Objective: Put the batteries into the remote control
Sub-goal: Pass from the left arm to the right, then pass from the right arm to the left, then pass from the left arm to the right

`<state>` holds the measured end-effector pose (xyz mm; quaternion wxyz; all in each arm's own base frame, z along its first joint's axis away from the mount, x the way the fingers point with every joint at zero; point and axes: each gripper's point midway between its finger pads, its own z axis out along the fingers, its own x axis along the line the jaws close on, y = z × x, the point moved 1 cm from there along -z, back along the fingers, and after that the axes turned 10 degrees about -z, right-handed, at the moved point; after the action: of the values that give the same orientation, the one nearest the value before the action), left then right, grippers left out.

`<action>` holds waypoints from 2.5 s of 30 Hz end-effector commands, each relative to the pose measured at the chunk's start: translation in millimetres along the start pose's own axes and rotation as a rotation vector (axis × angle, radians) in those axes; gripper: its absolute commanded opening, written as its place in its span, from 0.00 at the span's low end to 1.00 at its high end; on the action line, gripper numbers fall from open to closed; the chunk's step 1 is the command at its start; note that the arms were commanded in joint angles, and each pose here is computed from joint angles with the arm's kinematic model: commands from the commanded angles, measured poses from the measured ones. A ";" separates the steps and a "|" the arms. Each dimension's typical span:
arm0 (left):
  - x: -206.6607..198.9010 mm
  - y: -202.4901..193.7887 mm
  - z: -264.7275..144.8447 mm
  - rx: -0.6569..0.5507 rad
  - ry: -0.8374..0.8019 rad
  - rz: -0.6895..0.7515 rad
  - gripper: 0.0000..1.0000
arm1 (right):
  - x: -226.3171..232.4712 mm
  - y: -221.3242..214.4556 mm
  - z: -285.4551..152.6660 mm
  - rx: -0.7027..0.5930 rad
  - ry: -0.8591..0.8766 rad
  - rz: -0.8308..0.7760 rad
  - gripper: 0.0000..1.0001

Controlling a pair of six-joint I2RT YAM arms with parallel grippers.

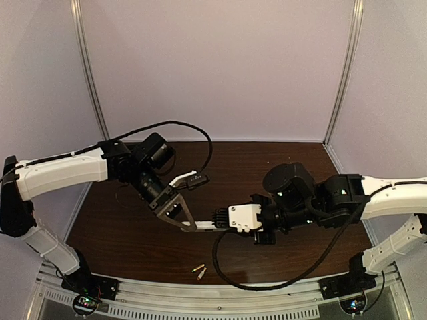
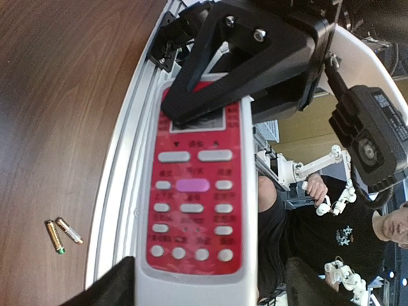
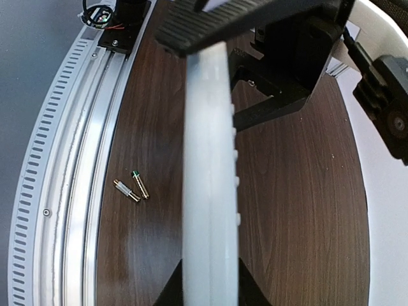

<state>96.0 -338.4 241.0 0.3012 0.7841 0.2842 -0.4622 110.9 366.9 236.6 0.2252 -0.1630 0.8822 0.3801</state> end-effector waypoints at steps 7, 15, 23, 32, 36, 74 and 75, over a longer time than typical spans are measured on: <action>-32.0 46.0 -99.0 -0.487 0.321 0.303 0.97 | -32.6 1.7 -20.0 -0.065 -0.028 0.240 0.01; -43.4 35.5 -113.1 -0.678 0.466 0.567 0.97 | -49.2 8.2 -29.2 -0.235 0.129 0.511 0.00; -36.9 44.0 -83.1 -0.635 0.521 0.678 0.86 | -42.3 30.9 -29.2 -0.343 0.313 0.683 0.00; -40.7 49.5 -41.8 -0.500 0.380 0.709 0.55 | -33.4 36.2 -26.8 -0.354 0.408 0.729 0.00; -45.9 46.0 -32.3 -0.456 0.310 0.716 0.39 | -37.1 33.5 -28.0 -0.356 0.398 0.734 0.00; -49.0 91.6 -65.3 -0.744 -0.009 0.531 0.00 | -117.2 17.7 -43.4 -0.748 0.235 1.047 0.41; -47.9 92.5 -67.0 -0.754 -0.007 0.528 0.00 | -116.8 16.1 -42.0 -0.750 0.239 1.058 0.40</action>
<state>170.4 -360.5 319.0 0.6441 0.6882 0.2250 -0.2469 182.7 358.0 335.7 -0.1564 0.1616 0.6869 0.6911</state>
